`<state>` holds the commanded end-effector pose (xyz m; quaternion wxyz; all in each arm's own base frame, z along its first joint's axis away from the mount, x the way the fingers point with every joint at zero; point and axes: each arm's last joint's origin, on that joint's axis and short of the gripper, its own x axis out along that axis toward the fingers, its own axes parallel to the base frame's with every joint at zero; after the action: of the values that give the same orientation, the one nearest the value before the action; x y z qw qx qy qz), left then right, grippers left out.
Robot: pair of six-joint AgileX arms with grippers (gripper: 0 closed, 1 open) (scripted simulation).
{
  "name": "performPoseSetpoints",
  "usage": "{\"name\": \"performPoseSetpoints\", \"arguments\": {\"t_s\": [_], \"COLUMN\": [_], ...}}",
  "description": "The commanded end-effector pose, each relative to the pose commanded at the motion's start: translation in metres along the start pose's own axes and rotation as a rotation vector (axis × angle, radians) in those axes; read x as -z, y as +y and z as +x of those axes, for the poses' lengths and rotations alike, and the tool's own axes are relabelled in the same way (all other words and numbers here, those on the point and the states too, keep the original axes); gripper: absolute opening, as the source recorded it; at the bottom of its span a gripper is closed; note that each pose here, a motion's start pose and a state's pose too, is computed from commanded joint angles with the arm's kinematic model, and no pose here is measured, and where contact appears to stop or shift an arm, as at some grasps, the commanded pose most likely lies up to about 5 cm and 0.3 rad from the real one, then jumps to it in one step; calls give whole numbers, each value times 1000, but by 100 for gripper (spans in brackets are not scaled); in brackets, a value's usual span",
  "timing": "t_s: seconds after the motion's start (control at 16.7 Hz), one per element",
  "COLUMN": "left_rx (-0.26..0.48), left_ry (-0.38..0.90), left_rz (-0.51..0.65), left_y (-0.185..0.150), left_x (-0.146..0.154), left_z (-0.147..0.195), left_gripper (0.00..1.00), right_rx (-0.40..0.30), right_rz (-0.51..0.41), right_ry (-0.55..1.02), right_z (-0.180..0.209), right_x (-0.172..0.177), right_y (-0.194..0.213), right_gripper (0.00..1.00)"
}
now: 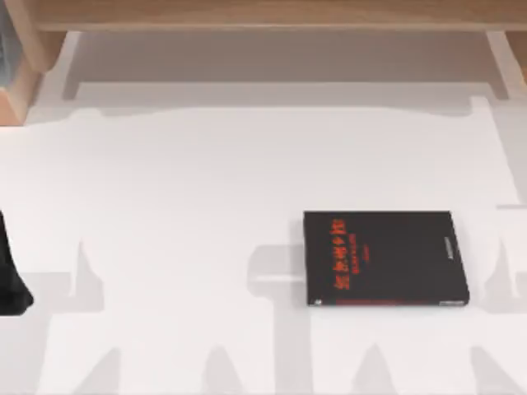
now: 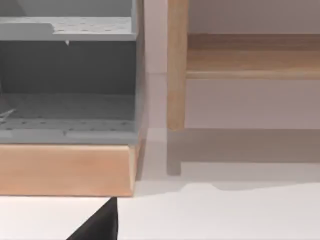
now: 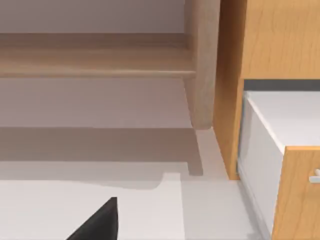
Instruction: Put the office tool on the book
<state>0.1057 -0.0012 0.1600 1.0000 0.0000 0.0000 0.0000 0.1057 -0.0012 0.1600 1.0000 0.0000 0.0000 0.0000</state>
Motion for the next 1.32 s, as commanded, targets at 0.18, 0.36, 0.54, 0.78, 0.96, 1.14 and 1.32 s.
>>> {"name": "performPoseSetpoints", "arguments": {"t_s": [0.18,0.36,0.54,0.78,0.96,1.14,1.32], "left_rx": [0,0,0,0,0,0,0], "left_ry": [0,0,0,0,0,0,0], "left_rz": [0,0,0,0,0,0,0], "left_y": [0,0,0,0,0,0,0], "left_x": [0,0,0,0,0,0,0], "left_z": [0,0,0,0,0,0,0], "left_gripper": [100,100,100,100,100,100,100], "right_rx": [1,10,28,59,84,107,125], "right_rz": [-1,-9,-23,-43,-54,-57,-49], "right_ry": [5,51,140,310,461,626,797], "right_z": [0,1,7,35,73,126,185], "right_x": [-2,-18,-50,-106,-145,-173,-182], "right_y": [0,-1,-3,-9,-18,-33,-55], "right_gripper": [100,100,100,100,100,100,100]}}
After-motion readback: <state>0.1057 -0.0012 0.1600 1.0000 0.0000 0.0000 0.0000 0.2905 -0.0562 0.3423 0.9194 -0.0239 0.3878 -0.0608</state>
